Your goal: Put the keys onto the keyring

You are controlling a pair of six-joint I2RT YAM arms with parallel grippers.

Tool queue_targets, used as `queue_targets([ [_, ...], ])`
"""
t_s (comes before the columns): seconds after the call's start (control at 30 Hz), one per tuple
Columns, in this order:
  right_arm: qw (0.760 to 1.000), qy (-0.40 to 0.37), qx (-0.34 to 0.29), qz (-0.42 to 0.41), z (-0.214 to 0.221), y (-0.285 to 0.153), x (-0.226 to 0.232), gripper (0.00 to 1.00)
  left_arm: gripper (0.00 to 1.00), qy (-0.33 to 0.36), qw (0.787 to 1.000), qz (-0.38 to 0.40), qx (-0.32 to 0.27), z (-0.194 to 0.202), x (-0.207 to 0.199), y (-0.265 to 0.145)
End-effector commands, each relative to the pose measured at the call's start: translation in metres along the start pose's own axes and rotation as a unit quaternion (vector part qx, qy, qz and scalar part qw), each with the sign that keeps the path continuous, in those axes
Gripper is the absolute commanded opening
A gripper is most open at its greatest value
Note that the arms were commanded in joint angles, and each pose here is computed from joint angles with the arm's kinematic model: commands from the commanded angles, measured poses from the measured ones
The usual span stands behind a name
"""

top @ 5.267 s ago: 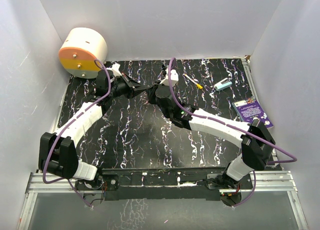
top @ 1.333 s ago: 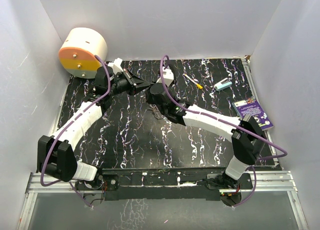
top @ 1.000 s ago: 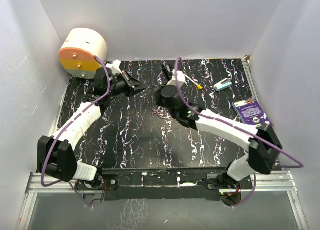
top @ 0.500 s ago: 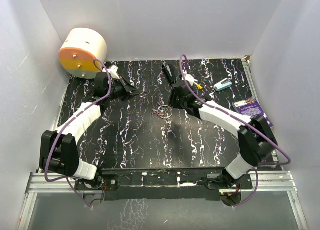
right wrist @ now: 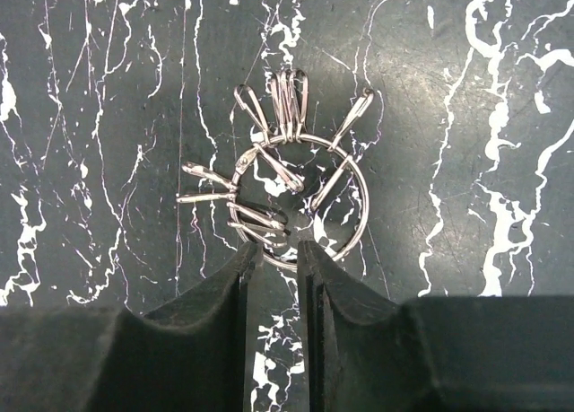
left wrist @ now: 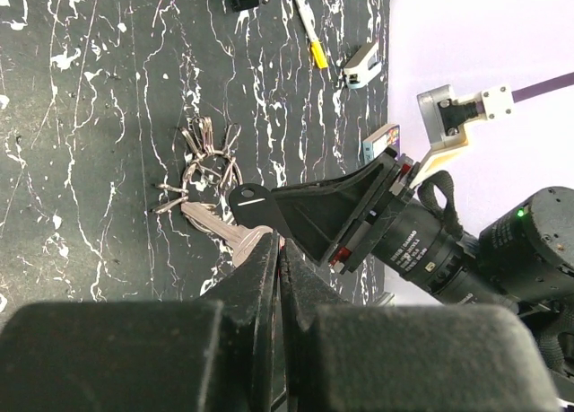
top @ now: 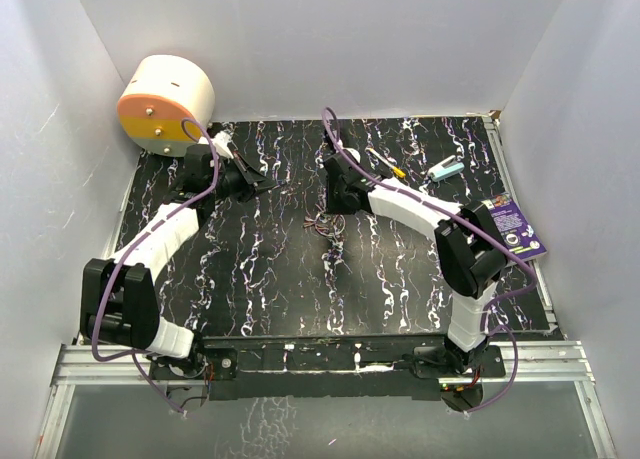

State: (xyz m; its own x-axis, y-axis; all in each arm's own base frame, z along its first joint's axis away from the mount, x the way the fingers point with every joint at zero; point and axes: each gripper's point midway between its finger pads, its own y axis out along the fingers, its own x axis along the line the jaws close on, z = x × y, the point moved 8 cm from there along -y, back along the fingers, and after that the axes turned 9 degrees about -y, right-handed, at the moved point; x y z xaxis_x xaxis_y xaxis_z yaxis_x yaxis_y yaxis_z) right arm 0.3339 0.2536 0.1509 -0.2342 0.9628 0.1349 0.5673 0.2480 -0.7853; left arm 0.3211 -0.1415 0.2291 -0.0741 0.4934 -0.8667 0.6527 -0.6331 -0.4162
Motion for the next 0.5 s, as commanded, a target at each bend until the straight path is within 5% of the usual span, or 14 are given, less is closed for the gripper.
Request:
queue_targets([
  [0.0,1.000,0.000,-0.020,0.001,-0.028,-0.017,0.001,0.26,0.00,0.012,1.000,0.017,0.003,-0.003,-0.003,-0.002],
  [0.27,0.993,-0.114,-0.019,0.033,-0.033,-0.011,-0.014,0.31,0.00,0.023,0.999,0.026,0.000,-0.008,-0.007,-0.004],
  [0.47,0.996,-0.048,0.066,0.028,-0.032,0.001,-0.031,0.29,0.00,0.023,0.999,0.029,-0.003,-0.008,-0.006,-0.004],
])
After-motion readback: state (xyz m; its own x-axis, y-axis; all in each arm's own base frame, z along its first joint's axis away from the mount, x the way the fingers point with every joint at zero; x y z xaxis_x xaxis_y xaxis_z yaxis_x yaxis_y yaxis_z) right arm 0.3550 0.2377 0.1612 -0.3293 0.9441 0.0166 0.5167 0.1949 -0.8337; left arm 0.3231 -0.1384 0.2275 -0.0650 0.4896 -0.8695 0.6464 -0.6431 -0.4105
